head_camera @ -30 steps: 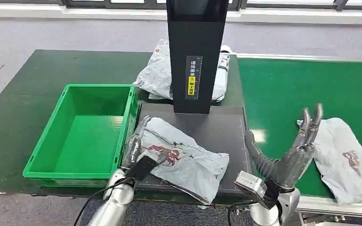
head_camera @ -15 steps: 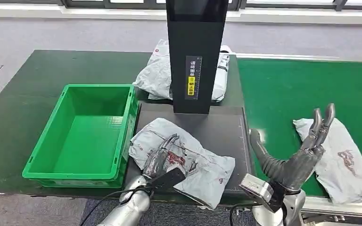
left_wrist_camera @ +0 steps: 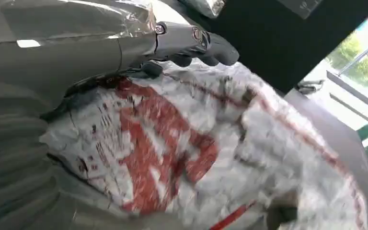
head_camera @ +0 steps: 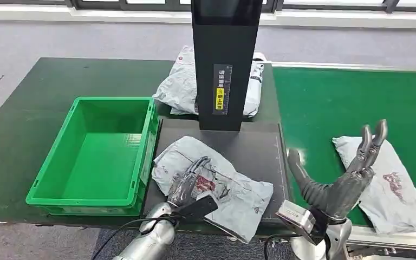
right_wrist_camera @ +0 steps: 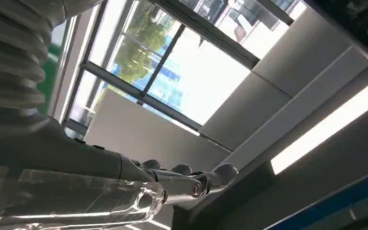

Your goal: Moved the parcel from conveyor to table for the left to box.

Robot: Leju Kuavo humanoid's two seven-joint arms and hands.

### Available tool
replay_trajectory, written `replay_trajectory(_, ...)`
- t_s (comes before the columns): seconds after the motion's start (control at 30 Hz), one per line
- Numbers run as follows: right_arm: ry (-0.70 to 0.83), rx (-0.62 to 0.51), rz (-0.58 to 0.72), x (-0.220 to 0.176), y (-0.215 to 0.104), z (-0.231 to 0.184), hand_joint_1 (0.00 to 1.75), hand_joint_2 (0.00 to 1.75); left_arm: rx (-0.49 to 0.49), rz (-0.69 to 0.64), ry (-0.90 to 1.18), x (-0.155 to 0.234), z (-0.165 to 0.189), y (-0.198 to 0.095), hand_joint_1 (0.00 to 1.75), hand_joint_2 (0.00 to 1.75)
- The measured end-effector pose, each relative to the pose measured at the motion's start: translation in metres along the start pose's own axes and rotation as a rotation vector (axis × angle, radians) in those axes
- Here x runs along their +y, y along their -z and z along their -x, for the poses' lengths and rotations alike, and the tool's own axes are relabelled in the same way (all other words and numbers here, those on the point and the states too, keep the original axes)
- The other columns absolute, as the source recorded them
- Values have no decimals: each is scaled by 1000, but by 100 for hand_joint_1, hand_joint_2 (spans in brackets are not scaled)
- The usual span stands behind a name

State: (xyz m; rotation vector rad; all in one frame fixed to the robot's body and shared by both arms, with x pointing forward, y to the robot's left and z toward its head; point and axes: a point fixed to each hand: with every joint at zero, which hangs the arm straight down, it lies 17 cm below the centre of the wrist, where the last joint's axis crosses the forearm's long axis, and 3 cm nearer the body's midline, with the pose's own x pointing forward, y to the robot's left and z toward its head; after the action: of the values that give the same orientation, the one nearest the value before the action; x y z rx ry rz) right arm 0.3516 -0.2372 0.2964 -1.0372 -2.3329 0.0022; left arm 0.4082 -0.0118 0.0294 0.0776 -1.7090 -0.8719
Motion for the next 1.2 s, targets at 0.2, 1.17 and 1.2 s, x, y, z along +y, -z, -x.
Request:
replay_trajectory(0.2,4,7,5,-1,0,1,0,175,13,-17,38,3,1,3,175,175)
replay_trajectory(1.17,148,108,29,11,-8,7,0,175,3,-192,385,49,-21,37,175,175)
replay_trajectory(1.2,148,108,29,11,-8,7,0,175,1,-197,417,50,-22,37,175,175)
